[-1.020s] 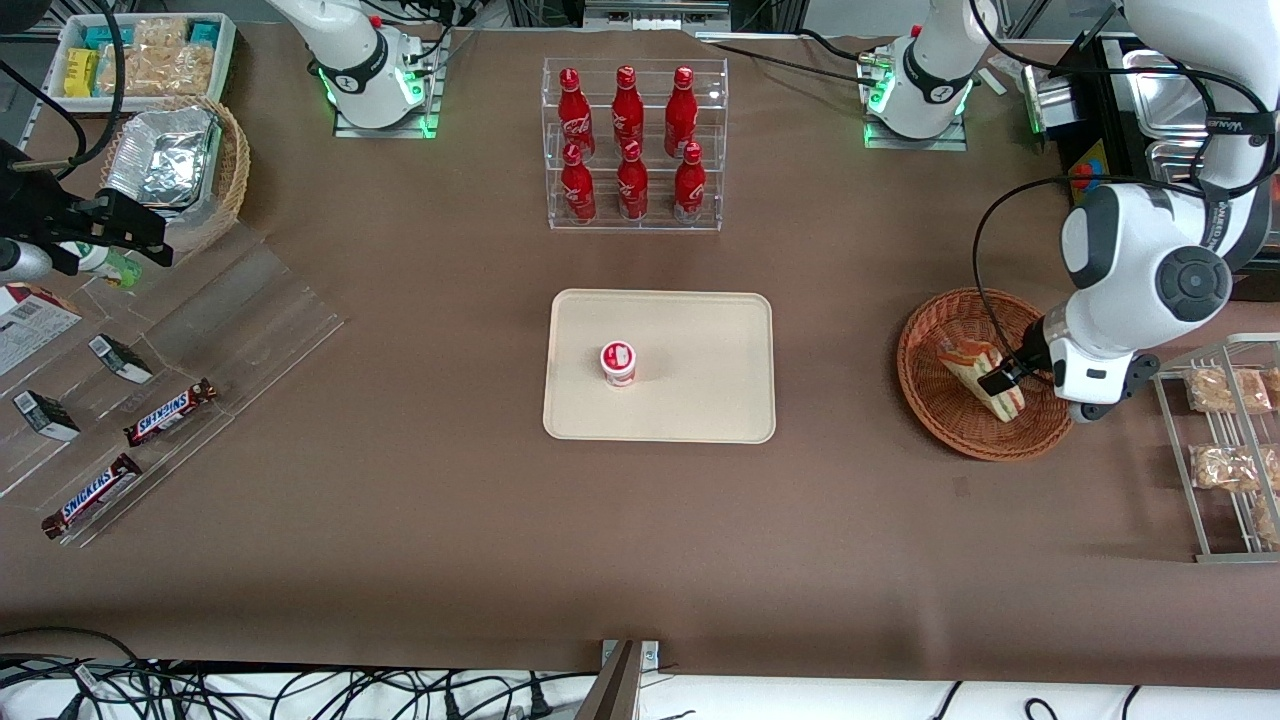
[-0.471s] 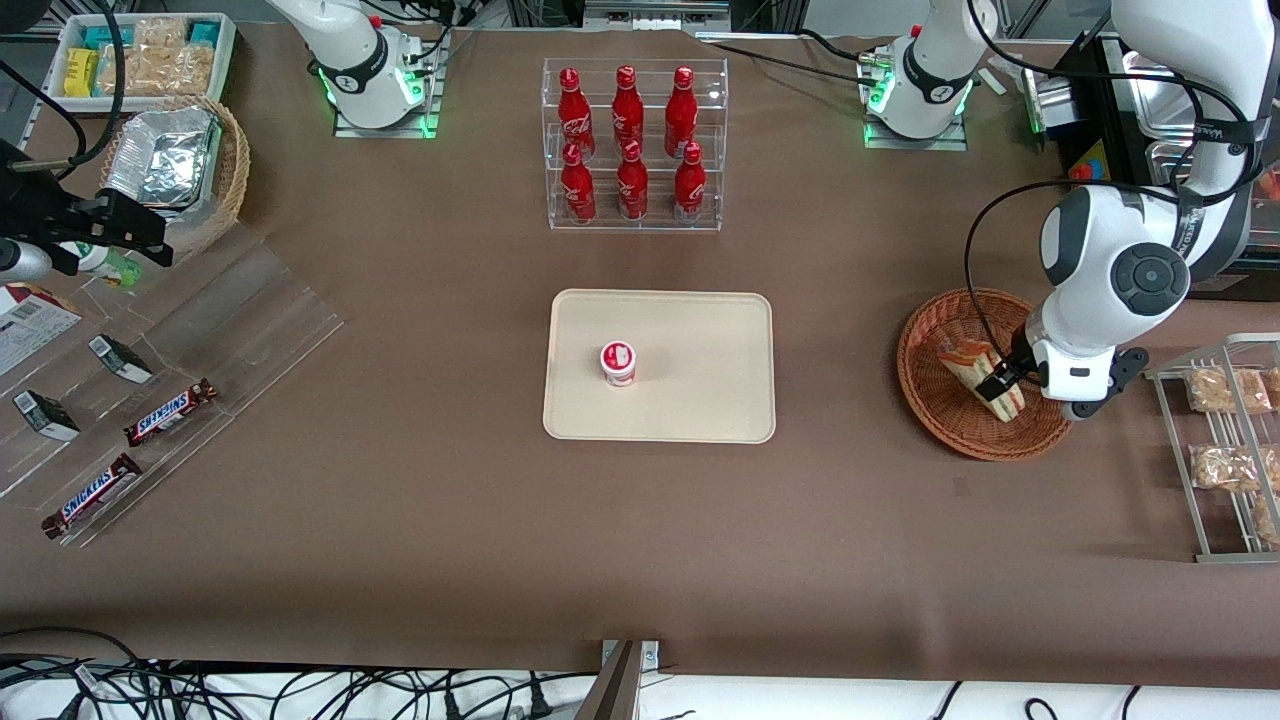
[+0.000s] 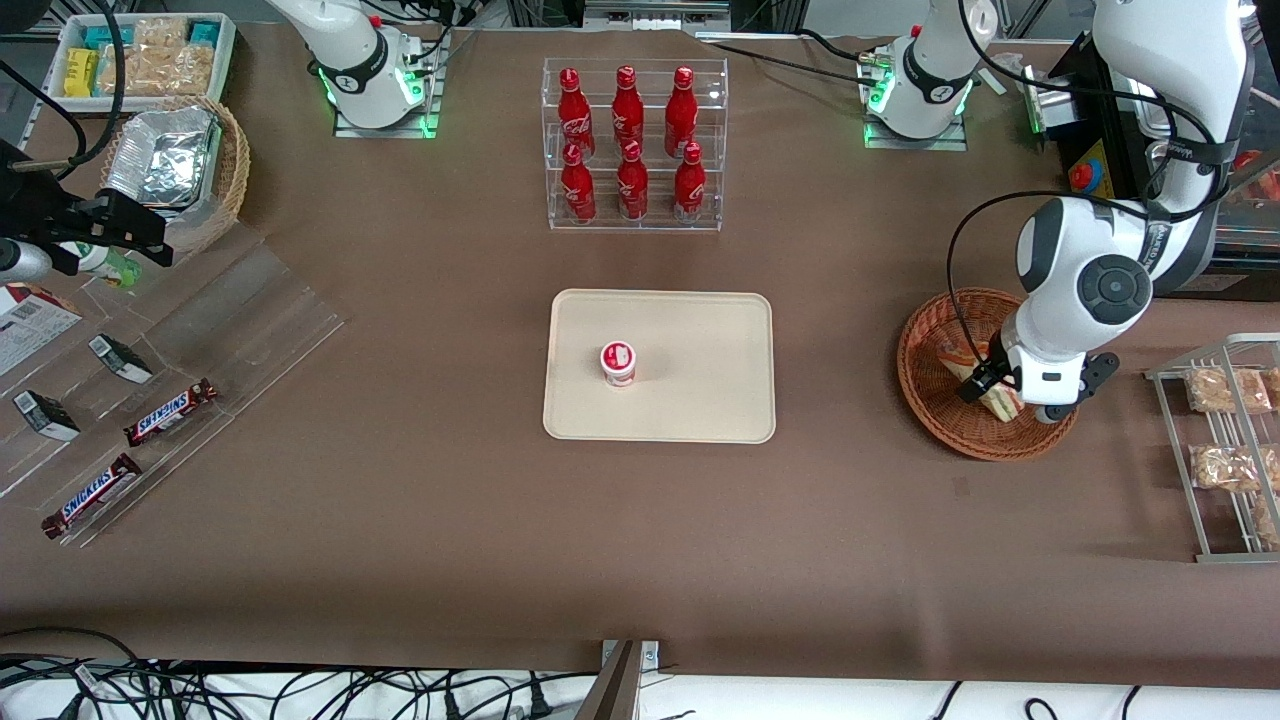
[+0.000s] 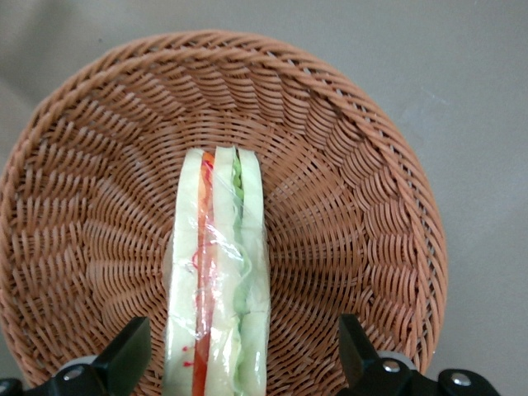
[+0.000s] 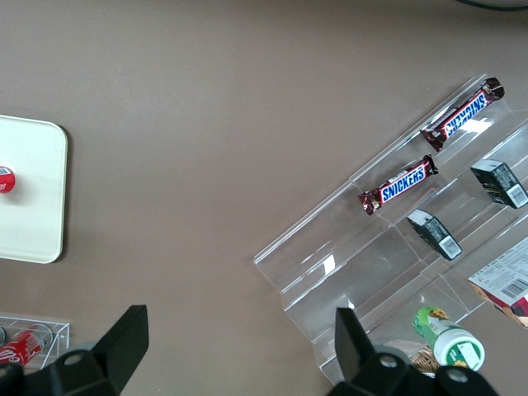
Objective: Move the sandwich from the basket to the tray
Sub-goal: 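Close the left gripper on the wrapped sandwich's upright edge, then lift the sandwich out of the basket with the left gripper, then carry the sandwich over the cream tray beside the yogurt bottle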
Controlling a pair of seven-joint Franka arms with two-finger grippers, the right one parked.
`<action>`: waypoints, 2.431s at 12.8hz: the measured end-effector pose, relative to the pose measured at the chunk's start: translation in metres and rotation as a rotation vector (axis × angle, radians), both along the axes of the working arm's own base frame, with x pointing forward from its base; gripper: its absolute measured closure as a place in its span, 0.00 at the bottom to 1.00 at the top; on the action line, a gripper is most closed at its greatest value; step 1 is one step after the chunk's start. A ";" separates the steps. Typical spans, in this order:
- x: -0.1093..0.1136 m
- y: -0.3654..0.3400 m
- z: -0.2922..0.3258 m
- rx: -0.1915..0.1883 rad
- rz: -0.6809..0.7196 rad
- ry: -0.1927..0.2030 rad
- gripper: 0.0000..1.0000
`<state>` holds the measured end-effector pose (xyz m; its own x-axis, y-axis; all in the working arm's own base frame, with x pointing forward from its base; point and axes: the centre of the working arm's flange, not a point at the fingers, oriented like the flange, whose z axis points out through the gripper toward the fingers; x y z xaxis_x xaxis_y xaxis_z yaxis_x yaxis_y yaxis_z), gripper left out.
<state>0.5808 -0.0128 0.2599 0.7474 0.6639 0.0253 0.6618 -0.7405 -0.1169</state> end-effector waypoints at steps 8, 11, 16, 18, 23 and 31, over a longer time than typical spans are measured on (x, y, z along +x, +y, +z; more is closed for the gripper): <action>-0.004 0.006 -0.006 0.040 -0.035 0.012 0.16; -0.004 0.006 -0.006 0.041 -0.034 0.014 0.52; -0.002 0.006 0.003 0.049 -0.030 0.038 0.81; 0.006 0.004 0.027 0.063 -0.034 0.082 0.82; 0.037 -0.041 0.161 -0.025 -0.142 0.159 0.82; 0.024 -0.158 0.252 -0.137 -0.510 0.130 0.81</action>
